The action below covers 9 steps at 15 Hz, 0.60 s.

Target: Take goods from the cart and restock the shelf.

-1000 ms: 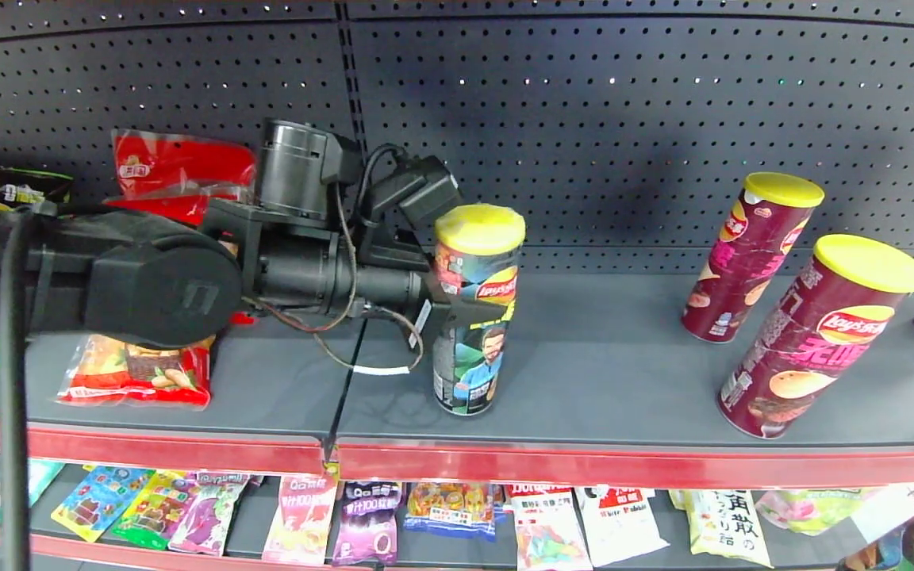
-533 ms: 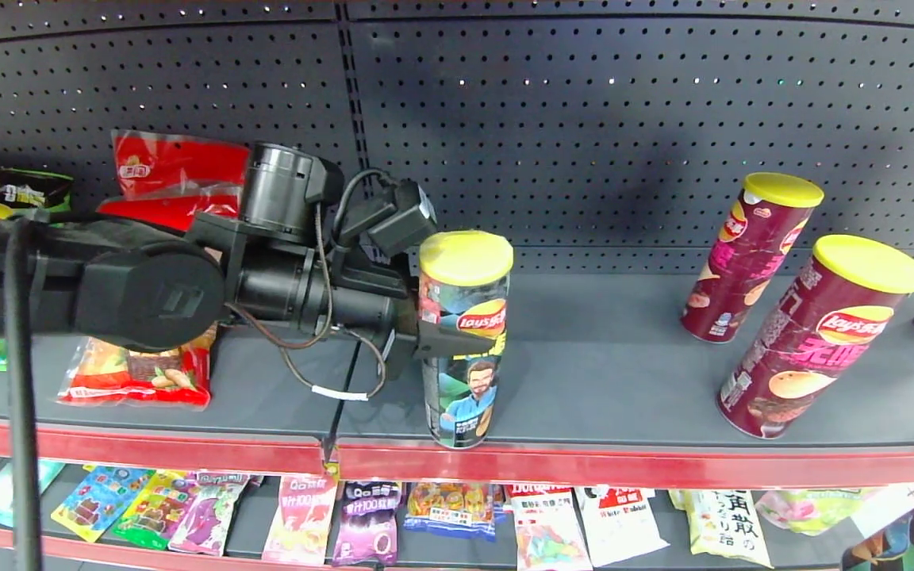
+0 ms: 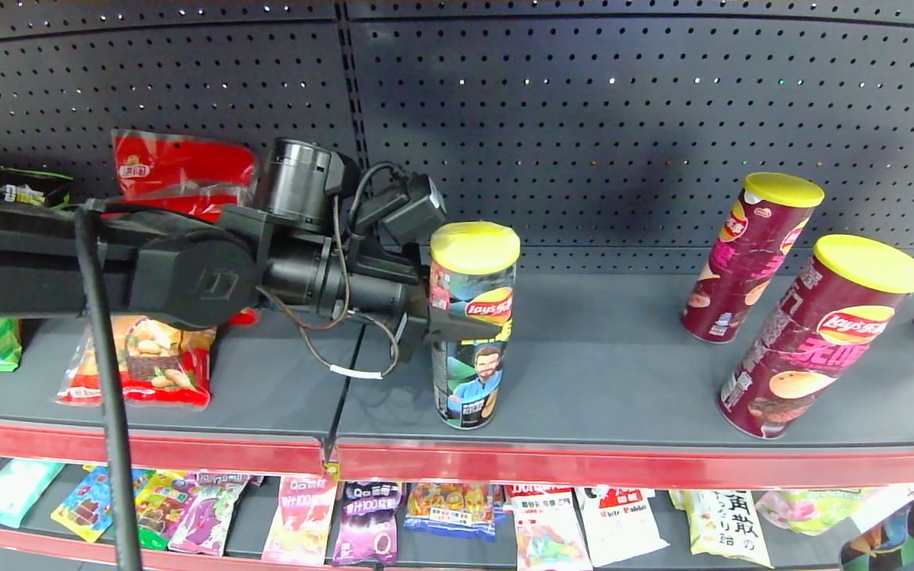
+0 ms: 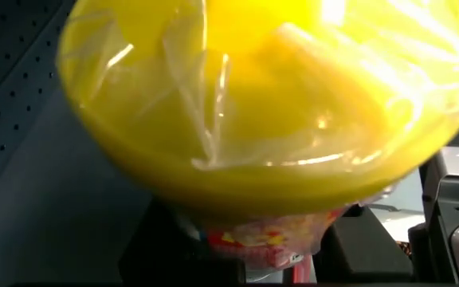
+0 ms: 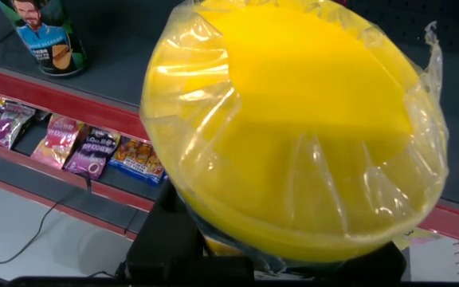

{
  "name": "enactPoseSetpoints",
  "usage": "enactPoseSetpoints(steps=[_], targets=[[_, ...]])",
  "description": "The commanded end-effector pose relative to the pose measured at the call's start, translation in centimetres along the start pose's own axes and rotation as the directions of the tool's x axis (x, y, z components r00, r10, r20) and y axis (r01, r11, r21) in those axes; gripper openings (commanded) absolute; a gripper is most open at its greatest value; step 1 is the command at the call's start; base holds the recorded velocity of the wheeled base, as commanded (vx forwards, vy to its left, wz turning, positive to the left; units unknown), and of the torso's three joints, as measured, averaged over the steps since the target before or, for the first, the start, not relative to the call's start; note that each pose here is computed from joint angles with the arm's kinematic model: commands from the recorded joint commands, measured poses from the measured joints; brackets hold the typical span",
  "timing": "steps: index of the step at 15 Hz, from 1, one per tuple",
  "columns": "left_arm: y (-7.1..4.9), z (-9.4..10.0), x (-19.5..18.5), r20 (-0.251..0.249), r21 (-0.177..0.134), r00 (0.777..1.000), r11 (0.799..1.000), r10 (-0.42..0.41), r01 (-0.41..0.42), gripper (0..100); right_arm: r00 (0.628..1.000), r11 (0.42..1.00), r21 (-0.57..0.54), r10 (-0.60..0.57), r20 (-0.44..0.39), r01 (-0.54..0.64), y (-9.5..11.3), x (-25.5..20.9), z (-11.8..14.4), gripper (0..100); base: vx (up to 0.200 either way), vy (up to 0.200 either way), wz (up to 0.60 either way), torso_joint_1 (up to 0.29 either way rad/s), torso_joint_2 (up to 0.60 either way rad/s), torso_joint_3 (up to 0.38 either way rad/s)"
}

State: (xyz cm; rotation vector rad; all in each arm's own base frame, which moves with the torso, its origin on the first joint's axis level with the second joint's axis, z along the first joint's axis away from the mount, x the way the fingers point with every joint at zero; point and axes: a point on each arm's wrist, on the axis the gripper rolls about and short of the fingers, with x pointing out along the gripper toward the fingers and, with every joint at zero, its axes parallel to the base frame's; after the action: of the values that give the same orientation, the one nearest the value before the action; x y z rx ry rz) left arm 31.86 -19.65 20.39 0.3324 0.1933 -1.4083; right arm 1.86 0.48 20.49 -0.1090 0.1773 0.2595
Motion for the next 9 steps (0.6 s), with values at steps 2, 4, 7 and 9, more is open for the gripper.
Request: enactPoseSetpoints(steps=[2, 4, 7, 9], targets=[[0.29, -0.55, 0.39, -0.006, -0.014, 1.0, 1.0, -0.01, 0.01, 0, 1.0, 1.0, 0.0, 0.0, -0.004, 0.0, 0.0, 0.08, -0.02, 0, 0.0, 0.0, 0.0, 0.0, 0.0, 0.0], [0.24, -0.72, 0.37, -0.003, -0.017, 1.0, 1.0, -0.021, 0.021, 0, 1.0, 1.0, 0.0, 0.0, -0.006, 0.0, 0.0, 0.11, -0.02, 0, 0.0, 0.0, 0.0, 0.0, 0.0, 0.0], [0.34, -0.72, 0.2, 0.012, -0.016, 0.999, 0.999, -0.042, 0.042, 0, 1.0, 1.0, 0.0, 0.0, -0.012, 0.0, -0.02, 0.31, 0.14, 0, 0.0, 0.0, 0.0, 0.0, 0.0, 0.0], [0.26, -0.83, 0.21, 0.013, -0.025, 0.998, 0.998, -0.054, 0.054, 0, 1.0, 1.0, 0.0, 0.001, -0.016, -0.001, -0.02, 0.44, 0.23, 0, 0.0, 0.0, 0.0, 0.0, 0.0, 0.0]])
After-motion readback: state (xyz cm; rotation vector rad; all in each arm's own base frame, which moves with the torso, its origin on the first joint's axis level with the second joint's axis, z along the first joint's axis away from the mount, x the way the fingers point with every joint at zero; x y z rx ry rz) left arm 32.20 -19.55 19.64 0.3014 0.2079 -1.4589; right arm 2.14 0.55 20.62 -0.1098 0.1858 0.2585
